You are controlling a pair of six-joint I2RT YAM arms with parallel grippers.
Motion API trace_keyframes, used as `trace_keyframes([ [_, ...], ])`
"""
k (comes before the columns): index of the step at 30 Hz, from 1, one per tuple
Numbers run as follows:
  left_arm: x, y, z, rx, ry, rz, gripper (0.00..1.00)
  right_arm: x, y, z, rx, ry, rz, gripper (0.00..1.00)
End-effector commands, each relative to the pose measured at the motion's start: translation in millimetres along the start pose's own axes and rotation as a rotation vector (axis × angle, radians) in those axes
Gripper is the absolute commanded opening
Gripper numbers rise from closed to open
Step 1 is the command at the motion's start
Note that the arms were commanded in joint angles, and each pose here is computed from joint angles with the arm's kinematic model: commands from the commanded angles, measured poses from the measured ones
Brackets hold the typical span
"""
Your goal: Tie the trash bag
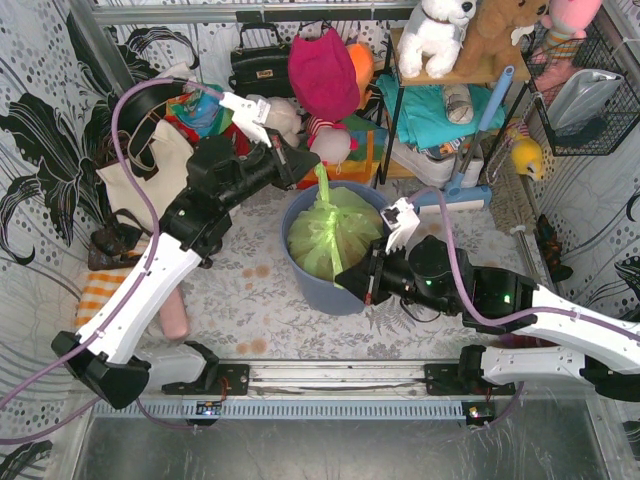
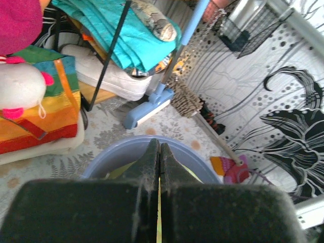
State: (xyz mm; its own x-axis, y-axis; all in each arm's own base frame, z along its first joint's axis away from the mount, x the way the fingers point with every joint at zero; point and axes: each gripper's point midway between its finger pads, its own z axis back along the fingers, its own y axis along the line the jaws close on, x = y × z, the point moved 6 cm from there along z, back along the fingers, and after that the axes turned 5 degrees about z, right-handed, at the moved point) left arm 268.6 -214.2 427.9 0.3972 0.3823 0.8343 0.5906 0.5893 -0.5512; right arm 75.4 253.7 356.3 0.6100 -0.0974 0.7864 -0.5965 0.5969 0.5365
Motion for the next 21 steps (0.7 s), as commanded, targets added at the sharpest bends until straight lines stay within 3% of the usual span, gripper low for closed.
trace_keyframes([
  [1,11,15,-11,0.057,-0.066,-0.085,0.0,-10,4,16,0.029,0.111,-0.043,0.0],
  [7,-10,40,-31,0.119,-0.003,-0.089,0.0,-33,-7,24,0.014,0.204,-0.094,0.0],
  [15,-29,70,-48,0.255,0.073,-0.062,0.0,-41,-12,33,0.04,0.219,-0.117,0.0],
  [19,-27,64,-50,0.225,0.084,-0.044,0.0,-32,-7,36,0.051,0.209,-0.087,0.0],
  [21,-20,56,-45,0.197,0.063,-0.033,0.14,-27,-5,35,0.051,0.191,-0.082,0.0],
])
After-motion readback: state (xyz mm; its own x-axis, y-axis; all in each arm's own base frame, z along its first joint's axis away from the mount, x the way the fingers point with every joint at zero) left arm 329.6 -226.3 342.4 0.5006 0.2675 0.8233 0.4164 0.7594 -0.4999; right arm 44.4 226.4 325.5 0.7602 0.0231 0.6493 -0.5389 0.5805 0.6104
